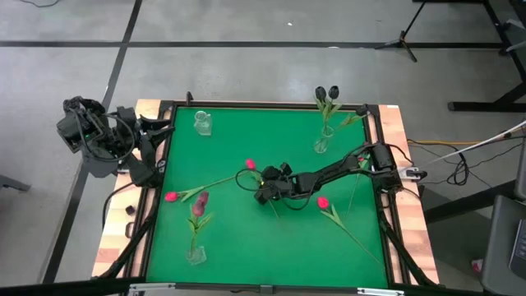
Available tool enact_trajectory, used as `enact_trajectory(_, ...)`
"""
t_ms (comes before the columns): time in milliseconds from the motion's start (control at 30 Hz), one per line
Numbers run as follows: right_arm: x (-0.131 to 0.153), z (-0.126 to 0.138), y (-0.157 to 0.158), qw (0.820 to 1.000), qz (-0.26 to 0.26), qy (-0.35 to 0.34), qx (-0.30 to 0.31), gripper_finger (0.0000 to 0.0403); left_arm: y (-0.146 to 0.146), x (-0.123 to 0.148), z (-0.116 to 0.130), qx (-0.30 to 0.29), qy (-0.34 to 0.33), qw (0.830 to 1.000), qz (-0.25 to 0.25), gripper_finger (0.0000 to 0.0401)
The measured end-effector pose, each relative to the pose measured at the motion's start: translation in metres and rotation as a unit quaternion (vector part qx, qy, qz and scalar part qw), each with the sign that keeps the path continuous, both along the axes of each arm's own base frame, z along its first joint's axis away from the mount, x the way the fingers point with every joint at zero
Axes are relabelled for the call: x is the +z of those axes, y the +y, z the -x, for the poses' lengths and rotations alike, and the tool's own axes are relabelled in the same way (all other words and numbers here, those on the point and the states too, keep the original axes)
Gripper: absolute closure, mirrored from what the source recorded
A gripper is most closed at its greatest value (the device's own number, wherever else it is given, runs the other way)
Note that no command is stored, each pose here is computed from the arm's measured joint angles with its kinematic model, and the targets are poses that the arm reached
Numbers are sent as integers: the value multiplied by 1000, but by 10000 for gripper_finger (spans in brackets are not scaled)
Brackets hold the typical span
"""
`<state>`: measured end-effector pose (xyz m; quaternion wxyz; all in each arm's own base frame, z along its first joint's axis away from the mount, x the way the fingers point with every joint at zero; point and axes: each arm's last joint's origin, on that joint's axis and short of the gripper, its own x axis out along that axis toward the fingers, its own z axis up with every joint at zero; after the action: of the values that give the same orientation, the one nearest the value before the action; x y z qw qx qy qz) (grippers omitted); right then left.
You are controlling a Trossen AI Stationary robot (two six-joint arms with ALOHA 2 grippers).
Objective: Sort flowers into vase by color
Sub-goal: Put the right pink flower into the top left transparent vase
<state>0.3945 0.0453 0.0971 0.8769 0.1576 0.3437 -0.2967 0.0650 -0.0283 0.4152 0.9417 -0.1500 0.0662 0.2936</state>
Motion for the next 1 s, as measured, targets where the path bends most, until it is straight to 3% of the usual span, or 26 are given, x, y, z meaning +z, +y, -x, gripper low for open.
enact_trajectory(267,0,0,1,1000,-15,2,14,375,0,0,0,0,-1,1000,1,257)
enact_trajectory(333,0,0,1,1000,-14,2,14,393,0,0,0,0,-1,1000,1,257)
enact_trajectory(767,16,0,1,999,-14,-23,24,400,0,0,0,0,-2,1000,4,257)
enact_trajectory(1000,50,-4,0,995,22,-85,41,401,0,0,0,0,-1,1000,4,257)
